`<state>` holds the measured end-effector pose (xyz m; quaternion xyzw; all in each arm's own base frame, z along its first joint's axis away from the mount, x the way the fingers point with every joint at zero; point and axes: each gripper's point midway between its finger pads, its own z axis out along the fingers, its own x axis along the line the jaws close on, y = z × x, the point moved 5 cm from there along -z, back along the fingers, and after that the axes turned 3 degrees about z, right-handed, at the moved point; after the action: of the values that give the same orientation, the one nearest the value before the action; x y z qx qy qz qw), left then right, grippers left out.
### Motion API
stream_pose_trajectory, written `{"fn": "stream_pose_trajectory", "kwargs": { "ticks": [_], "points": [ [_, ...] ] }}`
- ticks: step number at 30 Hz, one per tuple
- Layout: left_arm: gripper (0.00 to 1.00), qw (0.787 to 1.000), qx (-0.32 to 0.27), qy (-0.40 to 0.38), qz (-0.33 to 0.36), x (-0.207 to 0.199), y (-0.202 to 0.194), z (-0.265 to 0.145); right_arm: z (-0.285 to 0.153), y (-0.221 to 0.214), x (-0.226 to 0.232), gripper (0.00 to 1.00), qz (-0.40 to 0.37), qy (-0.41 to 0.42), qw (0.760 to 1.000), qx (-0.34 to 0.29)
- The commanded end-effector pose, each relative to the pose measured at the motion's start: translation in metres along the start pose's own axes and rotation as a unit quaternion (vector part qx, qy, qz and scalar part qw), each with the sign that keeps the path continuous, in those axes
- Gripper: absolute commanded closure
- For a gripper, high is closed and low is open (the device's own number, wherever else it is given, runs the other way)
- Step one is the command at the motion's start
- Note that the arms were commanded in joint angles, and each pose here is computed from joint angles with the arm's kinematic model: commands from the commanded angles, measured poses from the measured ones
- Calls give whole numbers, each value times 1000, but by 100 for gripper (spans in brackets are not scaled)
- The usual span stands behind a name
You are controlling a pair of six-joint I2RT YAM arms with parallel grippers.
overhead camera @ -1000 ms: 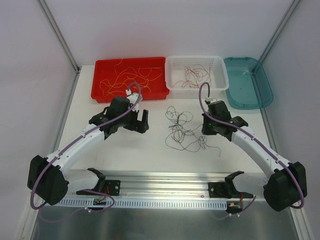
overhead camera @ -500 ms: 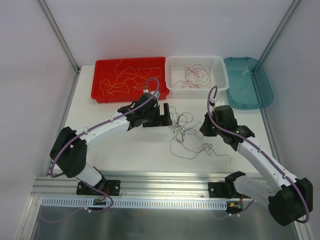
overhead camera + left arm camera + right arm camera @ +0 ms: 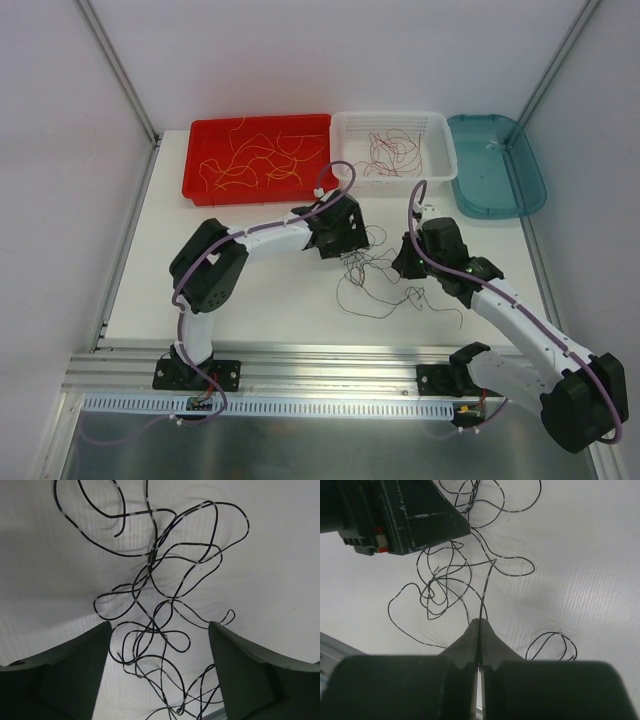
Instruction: Untangle the cables
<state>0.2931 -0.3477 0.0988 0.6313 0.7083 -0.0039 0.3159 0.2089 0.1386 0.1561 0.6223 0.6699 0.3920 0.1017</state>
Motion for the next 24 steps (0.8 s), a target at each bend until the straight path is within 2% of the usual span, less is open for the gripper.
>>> {"fn": "stream_pose_trajectory", "kwargs": {
  "ticks": [1,3,4,6,7,8,11,14,15,16,21,24],
  "points": [
    [28,1000,-18,4,-7,-16,5,8,-7,12,9,99,-2,22,999,-35],
    [38,1000,-15,18,-5,-10,1,14,-11,14,9,99,-4,20,999,-40],
    [49,999,-19,29,-4,-5,0,16,-14,15,8,99,-7,15,999,-46],
    [63,999,-28,46,2,4,1,17,-19,16,6,99,-10,10,999,-50],
    [76,998,-37,60,6,11,3,15,-22,16,5,99,-14,3,999,-52],
    [83,997,-40,67,9,15,4,14,-27,18,5,99,-15,3,998,-57],
    [99,995,-51,89,8,37,15,3,-37,22,1,99,-25,-17,998,-64],
    [100,990,-64,122,-13,75,28,-14,-51,27,-7,99,-37,-50,995,-73],
    [100,988,-55,141,-17,97,22,-17,-57,30,-9,99,-40,-57,994,-81],
    [100,986,-72,145,-38,111,36,-31,-61,30,-15,99,-39,-75,993,-81],
    [100,971,-86,204,-86,195,31,-72,-91,44,-29,99,-30,-123,986,-109],
    [100,961,-128,215,-120,231,36,-110,-116,52,-38,99,-37,-154,979,-128]
  ]
}}
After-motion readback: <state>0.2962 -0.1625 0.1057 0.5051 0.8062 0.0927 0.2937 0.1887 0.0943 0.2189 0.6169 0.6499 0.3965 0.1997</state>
